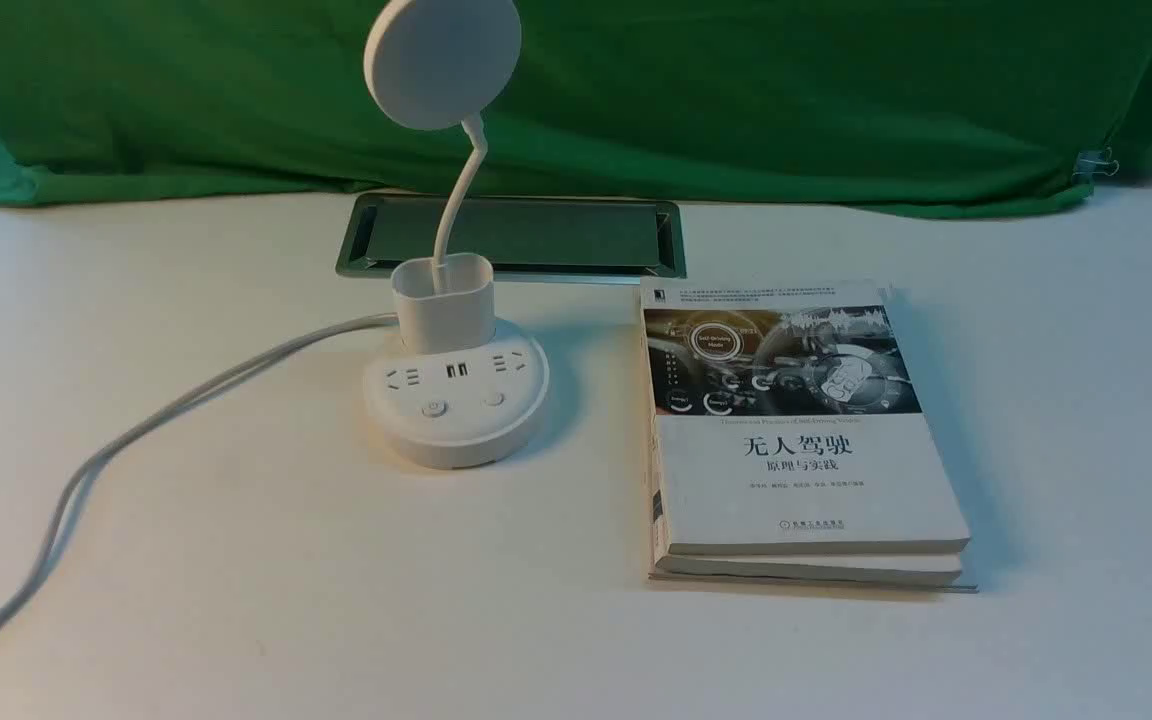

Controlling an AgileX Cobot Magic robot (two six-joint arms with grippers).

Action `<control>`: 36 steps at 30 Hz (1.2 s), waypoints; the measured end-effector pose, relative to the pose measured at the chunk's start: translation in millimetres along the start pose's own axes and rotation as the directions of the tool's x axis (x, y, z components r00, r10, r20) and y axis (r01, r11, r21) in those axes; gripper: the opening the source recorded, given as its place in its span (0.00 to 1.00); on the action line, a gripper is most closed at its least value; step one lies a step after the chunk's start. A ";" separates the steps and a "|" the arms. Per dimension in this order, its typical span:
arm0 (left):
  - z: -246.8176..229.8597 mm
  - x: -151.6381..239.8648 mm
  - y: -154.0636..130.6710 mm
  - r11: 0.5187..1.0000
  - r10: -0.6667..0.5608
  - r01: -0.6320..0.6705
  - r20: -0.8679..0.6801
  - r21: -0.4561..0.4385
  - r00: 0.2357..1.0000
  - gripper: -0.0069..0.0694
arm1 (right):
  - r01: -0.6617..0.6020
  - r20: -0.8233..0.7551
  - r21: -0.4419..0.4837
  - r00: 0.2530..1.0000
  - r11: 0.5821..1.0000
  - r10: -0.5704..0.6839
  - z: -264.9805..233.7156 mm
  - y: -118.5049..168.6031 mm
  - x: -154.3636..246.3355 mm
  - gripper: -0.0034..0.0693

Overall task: Turn on the desk lamp on the white desktop with your hand.
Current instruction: 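Press the power button on the lamp base to turn the lamp on with the left gripper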

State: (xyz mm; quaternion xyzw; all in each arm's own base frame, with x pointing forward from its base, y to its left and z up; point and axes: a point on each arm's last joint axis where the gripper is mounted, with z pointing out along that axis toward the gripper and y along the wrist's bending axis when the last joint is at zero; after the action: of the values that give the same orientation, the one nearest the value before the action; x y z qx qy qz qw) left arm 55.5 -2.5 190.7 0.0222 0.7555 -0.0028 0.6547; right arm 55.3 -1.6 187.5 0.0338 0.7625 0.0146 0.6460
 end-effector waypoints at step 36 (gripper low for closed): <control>-0.2 -5.4 1.1 0.998 0.055 -0.054 0.059 -0.016 0.997 0.09 | 0.000 -0.002 0.000 1.000 1.000 0.000 0.0 0.0 0.2 0.37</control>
State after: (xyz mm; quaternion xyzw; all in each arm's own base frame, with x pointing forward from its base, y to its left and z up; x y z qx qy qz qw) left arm 56.1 -1.5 196.1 0.0380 0.7348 0.0197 0.6769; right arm 55.3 -1.6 187.3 0.0339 0.7631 0.0146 0.6452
